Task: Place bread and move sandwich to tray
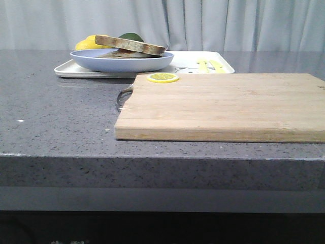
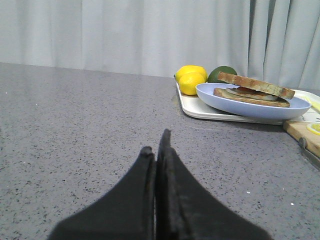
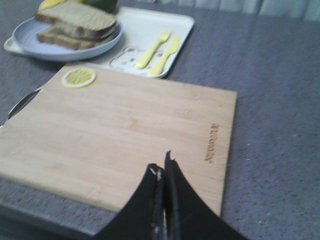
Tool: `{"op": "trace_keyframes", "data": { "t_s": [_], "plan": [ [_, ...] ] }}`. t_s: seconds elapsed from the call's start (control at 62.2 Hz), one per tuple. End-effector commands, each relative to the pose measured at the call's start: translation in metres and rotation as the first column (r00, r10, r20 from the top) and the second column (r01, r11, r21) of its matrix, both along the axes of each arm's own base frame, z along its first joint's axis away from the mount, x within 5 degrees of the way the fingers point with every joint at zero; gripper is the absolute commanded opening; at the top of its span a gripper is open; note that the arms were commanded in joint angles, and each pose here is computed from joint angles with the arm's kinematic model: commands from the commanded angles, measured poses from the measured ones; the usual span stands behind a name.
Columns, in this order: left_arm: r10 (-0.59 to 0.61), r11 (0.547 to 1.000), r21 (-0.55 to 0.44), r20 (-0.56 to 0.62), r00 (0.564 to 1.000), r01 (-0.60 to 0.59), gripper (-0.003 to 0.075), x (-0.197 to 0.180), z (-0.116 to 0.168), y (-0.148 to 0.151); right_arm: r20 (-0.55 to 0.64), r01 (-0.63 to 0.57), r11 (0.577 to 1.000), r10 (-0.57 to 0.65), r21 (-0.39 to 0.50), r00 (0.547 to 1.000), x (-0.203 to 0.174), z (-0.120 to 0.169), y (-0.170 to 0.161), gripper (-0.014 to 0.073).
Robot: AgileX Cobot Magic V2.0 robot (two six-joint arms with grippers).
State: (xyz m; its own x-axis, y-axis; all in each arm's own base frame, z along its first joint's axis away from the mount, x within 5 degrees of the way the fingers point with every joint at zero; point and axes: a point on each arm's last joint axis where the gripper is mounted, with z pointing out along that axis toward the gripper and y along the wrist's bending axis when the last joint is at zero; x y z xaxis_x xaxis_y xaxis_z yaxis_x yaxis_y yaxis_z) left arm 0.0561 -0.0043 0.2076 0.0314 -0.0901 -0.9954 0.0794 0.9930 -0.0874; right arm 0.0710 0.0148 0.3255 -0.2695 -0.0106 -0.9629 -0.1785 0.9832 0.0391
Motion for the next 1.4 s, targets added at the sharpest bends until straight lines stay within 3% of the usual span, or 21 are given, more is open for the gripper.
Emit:
{"op": "trace_keyframes", "data": {
  "t_s": [0.0,0.418,0.917,1.383],
  "plan": [
    [0.002,1.0,-0.024,0.102,0.995,0.001,-0.002,-0.002,0.008,0.0,0.204,0.075,0.997,-0.078,0.027,0.976,-0.006,-0.004,-0.006,-0.0069],
    [0.002,1.0,-0.024,0.102,0.995,0.001,-0.002,-0.002,0.008,0.0,0.377,0.176,0.98,-0.199,0.097,0.904,-0.016,-0.115,-0.015,-0.0069],
    [0.002,1.0,-0.024,0.102,0.995,0.001,-0.002,-0.002,0.008,0.0,0.346,0.142,0.985,-0.168,0.099,0.923,-0.016,-0.118,-0.013,-0.0069],
    [0.002,1.0,-0.024,0.102,0.995,0.001,-0.002,-0.002,0.008,0.0,0.375,0.157,0.98,-0.19,0.119,0.907,-0.016,-0.115,-0.014,-0.0069]
  ]
}}
